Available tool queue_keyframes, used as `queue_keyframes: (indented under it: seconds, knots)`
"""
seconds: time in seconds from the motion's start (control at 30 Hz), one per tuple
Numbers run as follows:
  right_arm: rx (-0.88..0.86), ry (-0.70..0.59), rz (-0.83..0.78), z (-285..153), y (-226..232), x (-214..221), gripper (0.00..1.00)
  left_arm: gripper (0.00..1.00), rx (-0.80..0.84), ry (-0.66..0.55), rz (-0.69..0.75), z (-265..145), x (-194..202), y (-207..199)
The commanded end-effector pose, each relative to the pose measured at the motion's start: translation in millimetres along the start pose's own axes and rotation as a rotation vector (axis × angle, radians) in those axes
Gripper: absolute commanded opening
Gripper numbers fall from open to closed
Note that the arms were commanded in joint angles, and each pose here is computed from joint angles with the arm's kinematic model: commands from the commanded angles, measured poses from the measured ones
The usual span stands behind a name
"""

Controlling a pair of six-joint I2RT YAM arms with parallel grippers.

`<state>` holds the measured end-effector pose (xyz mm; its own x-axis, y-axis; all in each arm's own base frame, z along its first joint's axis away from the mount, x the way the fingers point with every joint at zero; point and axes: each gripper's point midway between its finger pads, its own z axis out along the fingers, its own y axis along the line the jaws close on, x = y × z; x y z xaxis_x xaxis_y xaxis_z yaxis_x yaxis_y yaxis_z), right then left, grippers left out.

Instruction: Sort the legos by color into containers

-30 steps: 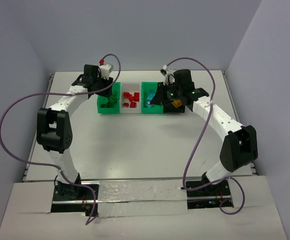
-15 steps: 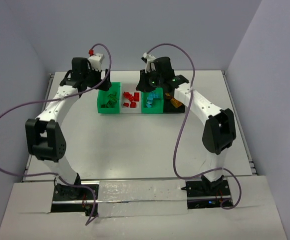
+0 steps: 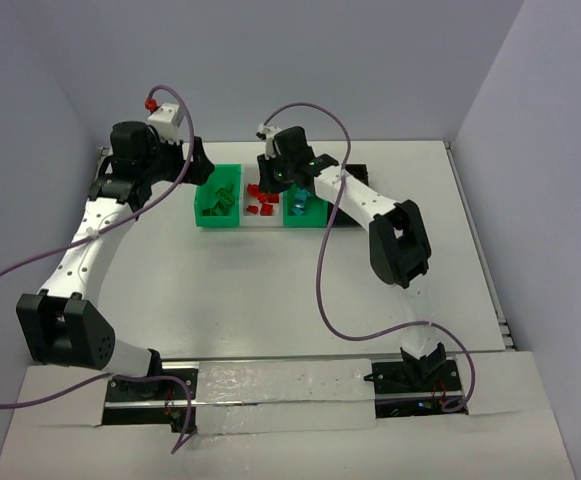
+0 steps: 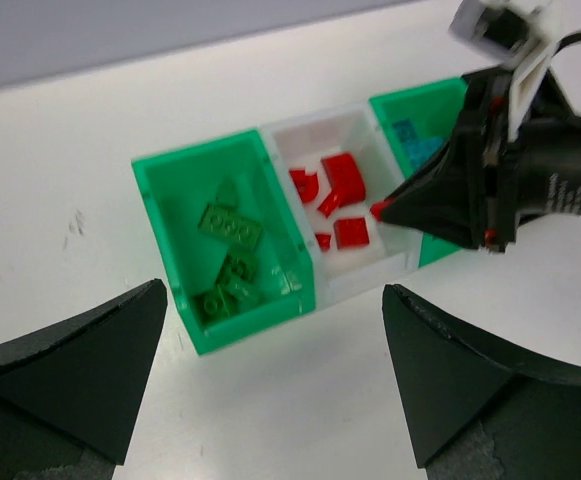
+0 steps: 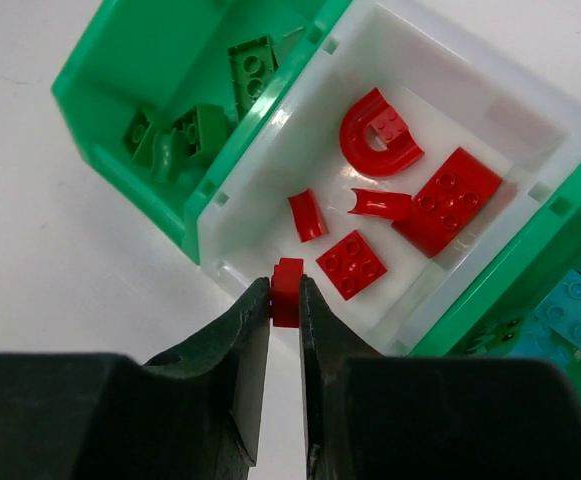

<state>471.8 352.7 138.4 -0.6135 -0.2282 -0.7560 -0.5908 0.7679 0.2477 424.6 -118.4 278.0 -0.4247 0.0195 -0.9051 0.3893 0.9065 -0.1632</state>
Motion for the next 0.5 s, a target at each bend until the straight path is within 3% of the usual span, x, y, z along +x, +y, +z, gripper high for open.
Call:
queue_keyframes:
  seconds: [0.0, 0.07, 0.23, 0.3, 0.37, 0.4, 0.47]
  knots:
    - [0.013, -0.080, -0.026, -0.5, 1.6, -33.7, 0.45, 0.99, -0.002, 0.018, -0.079, -3.0, 9.0, 5.9]
    - [0.008, -0.069, -0.023, 2.9, 1.6, -30.8, 0.65, 0.99, -0.005, 0.012, -0.082, -3.9, 10.0, 8.7]
    - [-0.035, -0.079, -0.015, -10.6, 13.5, -39.1, 0.77, 0.99, -0.042, 0.008, -0.089, -3.3, 12.4, 18.9]
    - [-0.057, -0.099, -0.014, -29.2, 22.5, -50.7, 0.84, 0.99, -0.050, 0.002, -0.092, -5.6, 9.9, 22.1]
    - [-0.073, -0.133, -0.016, -57.6, 29.0, -64.9, 0.97, 0.99, -0.055, 0.011, -0.085, -7.0, 11.7, 23.8]
    - [-0.075, -0.117, -0.010, -56.4, 28.3, -58.0, 0.98, 0.99, -0.055, 0.017, -0.077, -7.5, 12.9, 24.2]
    - [-0.071, -0.199, -0.015, -105.1, 27.2, -82.3, 1.00, 0.99, -0.056, 0.023, -0.059, -11.1, 12.6, 23.9]
